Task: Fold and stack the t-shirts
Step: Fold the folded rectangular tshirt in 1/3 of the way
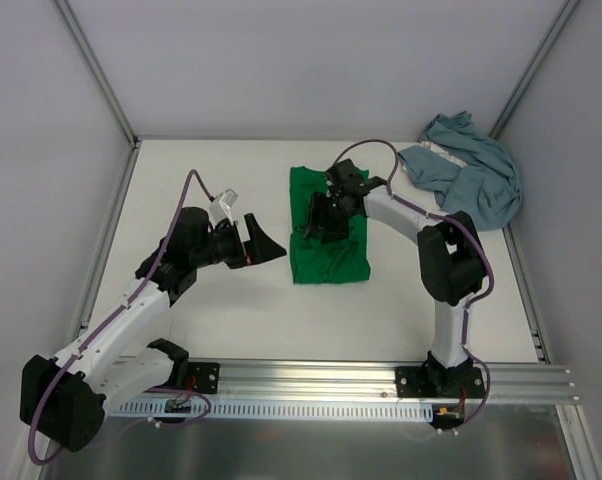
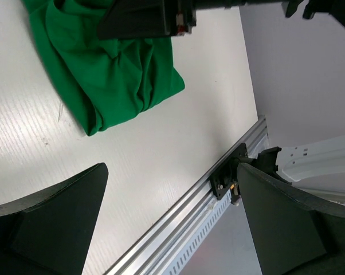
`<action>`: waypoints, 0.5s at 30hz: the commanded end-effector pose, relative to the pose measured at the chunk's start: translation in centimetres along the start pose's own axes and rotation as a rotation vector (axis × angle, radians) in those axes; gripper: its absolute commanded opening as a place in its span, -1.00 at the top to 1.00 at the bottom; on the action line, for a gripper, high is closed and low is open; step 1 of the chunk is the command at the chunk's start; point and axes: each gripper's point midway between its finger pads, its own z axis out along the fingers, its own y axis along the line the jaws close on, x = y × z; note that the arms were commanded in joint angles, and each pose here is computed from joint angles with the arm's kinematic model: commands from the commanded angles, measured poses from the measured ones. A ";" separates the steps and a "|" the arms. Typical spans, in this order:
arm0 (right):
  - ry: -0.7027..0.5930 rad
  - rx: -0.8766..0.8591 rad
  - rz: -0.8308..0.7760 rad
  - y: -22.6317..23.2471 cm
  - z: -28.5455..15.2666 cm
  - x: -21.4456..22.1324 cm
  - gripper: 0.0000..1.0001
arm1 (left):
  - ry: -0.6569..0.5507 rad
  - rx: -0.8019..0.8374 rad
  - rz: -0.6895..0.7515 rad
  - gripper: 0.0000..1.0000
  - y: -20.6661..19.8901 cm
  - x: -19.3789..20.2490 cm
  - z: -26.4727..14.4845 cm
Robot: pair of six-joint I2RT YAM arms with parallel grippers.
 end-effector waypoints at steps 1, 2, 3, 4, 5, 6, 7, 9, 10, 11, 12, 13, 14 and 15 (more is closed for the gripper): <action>-0.028 -0.007 -0.028 0.2 -0.7 -2.4 -0.20 | 0.000 -0.018 0.026 -0.97 0.3 -0.3 0.4; -0.032 -0.005 -0.018 -0.2 -0.7 -3.1 -0.20 | 0.003 -0.018 0.025 -0.97 0.4 -0.3 0.5; -0.032 -0.011 -0.021 -0.2 -0.5 -3.7 -0.19 | 0.009 -0.020 0.023 -0.97 0.4 -0.4 0.8; -0.044 -0.013 -0.016 -0.4 -0.6 -4.4 -0.19 | 0.014 -0.024 0.019 -0.97 0.6 -0.4 0.9; -0.049 -0.012 -0.012 -0.6 -0.4 -5.0 -0.19 | 0.015 -0.021 0.022 -0.97 0.5 -0.4 1.0; -0.056 -0.015 -0.018 -0.5 -0.1 -6.0 -0.19 | 0.018 -0.023 0.021 -0.97 0.6 -0.4 1.1; -0.062 -0.017 -0.011 -0.7 -0.1 -6.8 -0.19 | 0.027 -0.025 0.018 -0.97 0.7 -0.4 1.3; -0.071 -0.015 -0.012 -0.8 0.1 -8.0 -0.19 | 0.030 -0.028 0.019 -0.97 0.8 -0.4 1.5; -0.092 -0.020 -0.019 -0.8 0.3 -9.6 -0.19 | 0.035 -0.032 0.013 -0.97 1.0 -0.4 1.7; -0.103 -0.021 -0.021 -0.8 0.2 -10.3 -0.19 | 0.037 -0.031 0.014 -0.97 1.0 -0.4 1.8; -0.110 -0.010 -0.020 -1.1 0.1 -10.9 -0.19 | 0.043 -0.031 0.011 -0.97 1.1 -0.2 1.8; -0.144 -0.012 -0.039 -1.0 -0.7 -12.4 -0.19 | 0.043 -0.033 0.012 -0.97 1.2 -0.2 1.8; -0.146 0.000 -0.042 -1.2 -1.3 -12.6 -0.19 | 0.042 -0.022 0.020 -0.97 1.0 -0.1 1.8; -0.161 0.012 -0.044 -1.4 -2.3 -13.1 -0.19 | 0.041 -0.014 0.024 -0.97 1.1 -0.1 1.9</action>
